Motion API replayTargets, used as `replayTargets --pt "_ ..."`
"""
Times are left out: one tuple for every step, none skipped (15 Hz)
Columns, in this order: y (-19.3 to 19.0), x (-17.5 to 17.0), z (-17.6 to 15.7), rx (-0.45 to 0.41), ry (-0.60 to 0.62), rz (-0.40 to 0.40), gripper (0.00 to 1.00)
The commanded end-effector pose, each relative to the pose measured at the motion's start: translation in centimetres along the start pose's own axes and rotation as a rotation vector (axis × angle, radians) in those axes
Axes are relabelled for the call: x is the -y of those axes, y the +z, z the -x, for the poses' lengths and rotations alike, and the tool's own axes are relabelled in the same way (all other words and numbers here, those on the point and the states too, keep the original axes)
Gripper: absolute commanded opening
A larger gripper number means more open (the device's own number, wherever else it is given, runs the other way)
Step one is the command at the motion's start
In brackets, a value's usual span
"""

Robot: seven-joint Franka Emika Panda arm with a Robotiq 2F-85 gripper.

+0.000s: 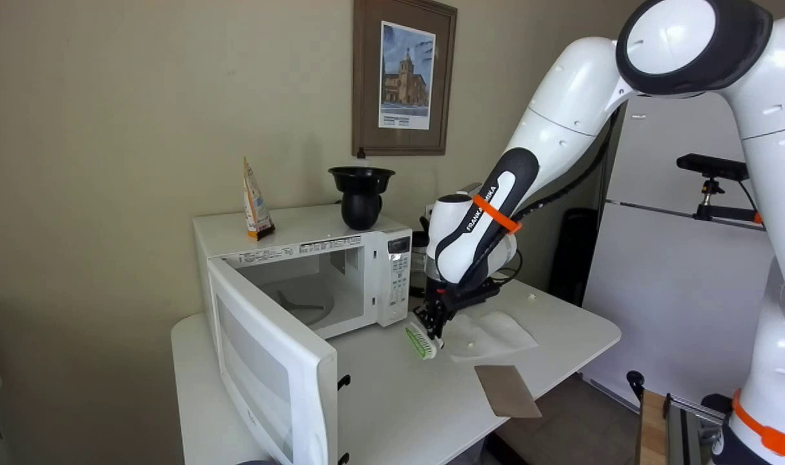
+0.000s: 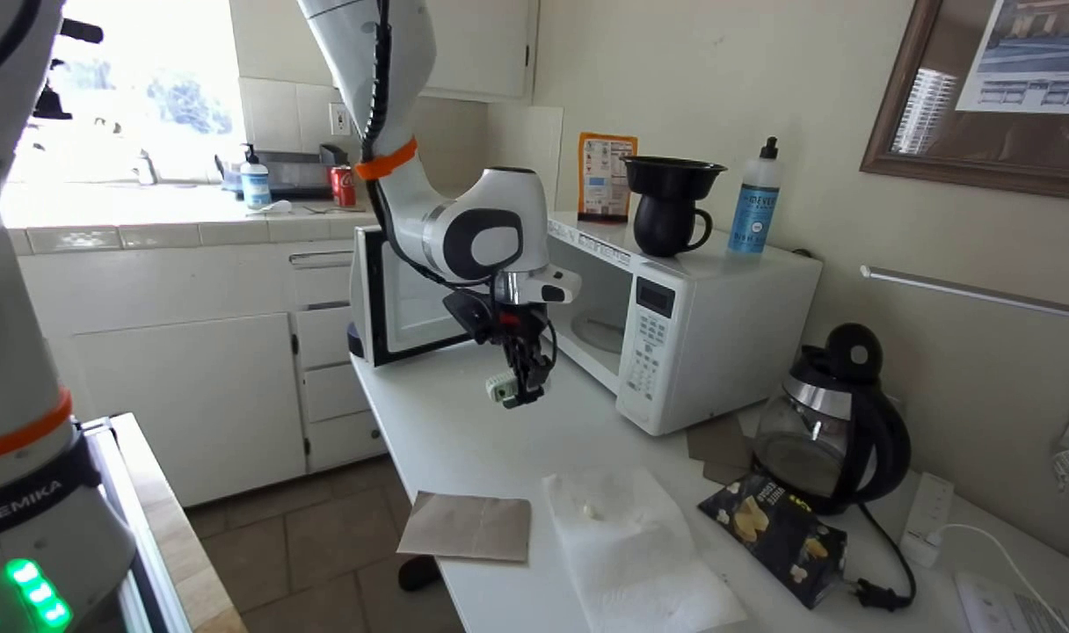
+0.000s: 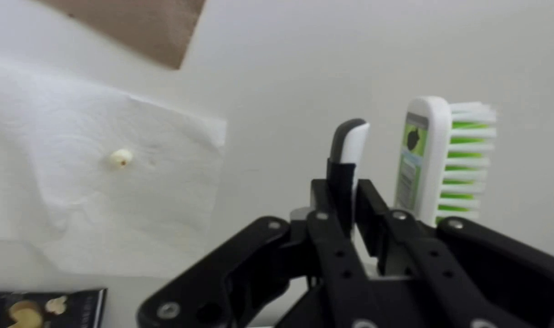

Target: Make the white brush stand on its bristles

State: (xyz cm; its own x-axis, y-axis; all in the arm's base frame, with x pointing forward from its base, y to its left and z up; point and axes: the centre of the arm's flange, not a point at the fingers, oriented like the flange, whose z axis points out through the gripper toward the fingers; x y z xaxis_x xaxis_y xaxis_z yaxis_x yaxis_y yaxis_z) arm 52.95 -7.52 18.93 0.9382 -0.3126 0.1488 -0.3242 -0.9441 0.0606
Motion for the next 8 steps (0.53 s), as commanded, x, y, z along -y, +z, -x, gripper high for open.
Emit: replayTargets --pt "-0.6 0.6 -0.7 0.001 0.001 0.202 0.05" --pt "-0.3 0.4 -1.2 -0.004 0.001 0.26 0.05" --pt "0.0 0.5 -1.5 -0.004 0.001 0.315 0.05" --pt "0.4 0.7 -1.9 -0.002 -0.001 0.37 0.05" --pt "1.0 1.1 -2.1 0.003 -0.003 0.424 0.05" --pt "1.9 1.7 -2.3 0.01 -0.001 0.477 0.05" --pt "2.7 2.1 -2.3 0.02 -0.002 0.528 0.05" --pt "3.5 2.6 -2.3 0.033 -0.001 0.581 0.05"
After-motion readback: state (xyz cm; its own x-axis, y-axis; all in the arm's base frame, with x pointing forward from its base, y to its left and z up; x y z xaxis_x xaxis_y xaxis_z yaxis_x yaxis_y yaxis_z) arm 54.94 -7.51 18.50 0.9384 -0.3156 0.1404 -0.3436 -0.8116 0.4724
